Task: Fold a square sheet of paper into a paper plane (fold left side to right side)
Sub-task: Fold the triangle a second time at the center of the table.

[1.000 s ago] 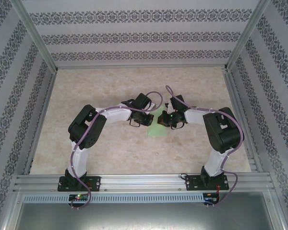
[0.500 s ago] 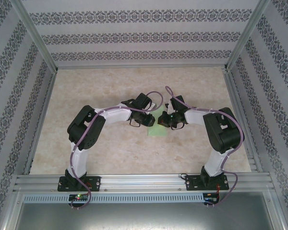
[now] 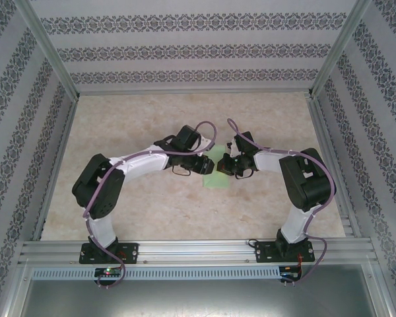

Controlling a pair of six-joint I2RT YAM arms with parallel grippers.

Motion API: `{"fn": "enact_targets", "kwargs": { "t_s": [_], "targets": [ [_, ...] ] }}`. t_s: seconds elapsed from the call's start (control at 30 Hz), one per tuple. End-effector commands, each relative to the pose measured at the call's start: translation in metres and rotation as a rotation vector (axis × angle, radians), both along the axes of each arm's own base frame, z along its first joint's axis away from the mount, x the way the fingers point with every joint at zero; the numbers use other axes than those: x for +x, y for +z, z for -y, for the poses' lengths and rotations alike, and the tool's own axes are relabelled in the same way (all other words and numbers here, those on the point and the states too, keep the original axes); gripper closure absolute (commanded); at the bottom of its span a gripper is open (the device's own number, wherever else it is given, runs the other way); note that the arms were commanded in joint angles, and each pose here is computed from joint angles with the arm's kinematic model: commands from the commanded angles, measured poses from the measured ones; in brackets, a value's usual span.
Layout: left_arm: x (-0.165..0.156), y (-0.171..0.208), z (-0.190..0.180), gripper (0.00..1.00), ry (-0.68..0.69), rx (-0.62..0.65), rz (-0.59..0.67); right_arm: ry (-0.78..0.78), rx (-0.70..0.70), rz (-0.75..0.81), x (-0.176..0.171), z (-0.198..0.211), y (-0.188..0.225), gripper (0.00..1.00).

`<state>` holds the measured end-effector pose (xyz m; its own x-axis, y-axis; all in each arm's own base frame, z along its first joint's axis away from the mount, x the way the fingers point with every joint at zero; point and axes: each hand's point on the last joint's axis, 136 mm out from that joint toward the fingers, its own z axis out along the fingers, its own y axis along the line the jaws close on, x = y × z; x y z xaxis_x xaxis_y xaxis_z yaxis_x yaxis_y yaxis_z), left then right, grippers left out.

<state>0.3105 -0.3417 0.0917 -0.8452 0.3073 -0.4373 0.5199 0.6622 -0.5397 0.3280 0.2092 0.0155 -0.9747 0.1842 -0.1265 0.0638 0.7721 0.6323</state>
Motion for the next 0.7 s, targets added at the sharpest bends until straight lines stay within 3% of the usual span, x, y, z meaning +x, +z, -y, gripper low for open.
{"fn": "enact_targets", "kwargs": {
  "t_s": [0.0,0.13,0.67],
  "targets": [
    [-0.019,-0.009,0.018,0.74,-0.05,-0.114,-0.123,0.021,-0.083,-0.066,-0.022,0.01,-0.021,1.0],
    [-0.029,-0.019,0.026,0.75,-0.086,-0.144,-0.188,0.023,-0.088,-0.065,-0.022,0.011,-0.02,1.0],
    [-0.024,-0.068,0.005,0.79,-0.011,0.022,-0.198,0.029,-0.108,-0.062,-0.022,0.014,-0.017,1.0]
  ]
}}
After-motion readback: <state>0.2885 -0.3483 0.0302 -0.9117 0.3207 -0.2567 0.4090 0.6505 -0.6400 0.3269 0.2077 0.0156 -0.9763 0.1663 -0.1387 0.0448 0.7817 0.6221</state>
